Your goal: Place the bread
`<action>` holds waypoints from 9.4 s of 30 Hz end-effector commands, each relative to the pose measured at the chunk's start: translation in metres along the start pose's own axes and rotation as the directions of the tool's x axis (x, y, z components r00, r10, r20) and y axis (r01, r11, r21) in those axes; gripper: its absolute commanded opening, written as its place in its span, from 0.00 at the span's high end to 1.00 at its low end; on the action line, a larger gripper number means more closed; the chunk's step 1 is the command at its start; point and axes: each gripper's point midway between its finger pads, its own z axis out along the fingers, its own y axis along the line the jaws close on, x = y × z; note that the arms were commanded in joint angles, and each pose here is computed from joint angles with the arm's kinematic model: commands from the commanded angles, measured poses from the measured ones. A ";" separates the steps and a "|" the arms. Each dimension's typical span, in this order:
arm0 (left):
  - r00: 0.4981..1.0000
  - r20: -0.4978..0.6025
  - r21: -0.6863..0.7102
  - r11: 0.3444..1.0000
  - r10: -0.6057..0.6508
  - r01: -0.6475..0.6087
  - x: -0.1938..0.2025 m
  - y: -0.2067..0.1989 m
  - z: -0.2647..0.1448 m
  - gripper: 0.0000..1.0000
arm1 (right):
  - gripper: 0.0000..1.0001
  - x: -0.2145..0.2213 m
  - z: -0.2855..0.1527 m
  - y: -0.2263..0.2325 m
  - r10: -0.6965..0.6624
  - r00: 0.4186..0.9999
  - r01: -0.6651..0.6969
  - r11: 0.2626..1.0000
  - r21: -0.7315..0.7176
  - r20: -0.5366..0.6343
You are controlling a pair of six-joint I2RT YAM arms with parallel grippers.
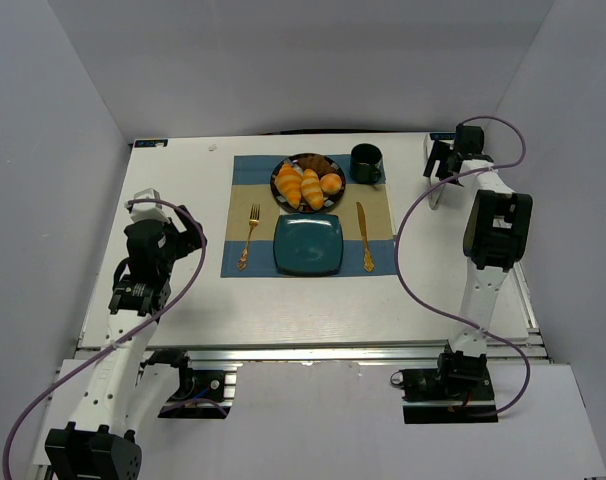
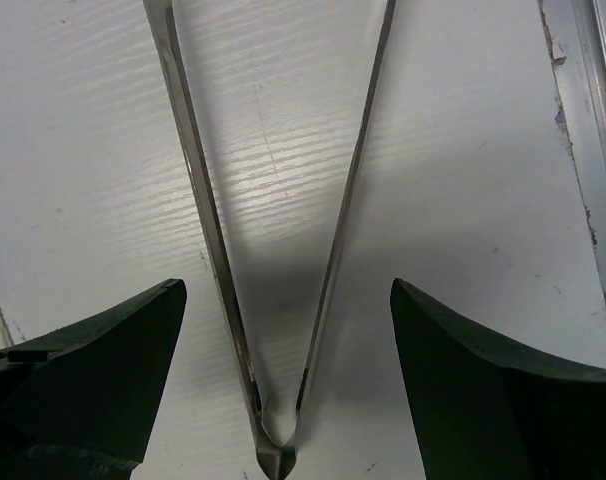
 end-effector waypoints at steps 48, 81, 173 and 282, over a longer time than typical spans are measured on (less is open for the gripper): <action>1.000 -0.002 0.008 1.000 0.007 -0.007 0.000 -0.002 0.001 0.02 | 0.54 -0.059 -0.156 0.035 -0.016 0.987 0.024 0.999 -0.047 0.160; 0.999 0.048 0.047 0.999 -0.004 0.002 -0.011 -0.008 -0.010 0.02 | 0.53 0.099 -0.283 0.309 -0.376 0.913 0.408 0.850 -0.332 0.160; 1.000 0.024 0.047 0.999 -0.004 0.003 -0.005 -0.008 -0.006 0.02 | 0.59 0.265 -0.358 0.256 -0.489 0.871 0.443 0.746 -0.496 0.044; 1.000 -0.024 0.041 0.999 0.005 -0.004 0.006 -0.008 0.002 0.02 | 0.64 0.100 -0.282 0.340 -0.266 0.950 0.312 0.808 -0.500 0.163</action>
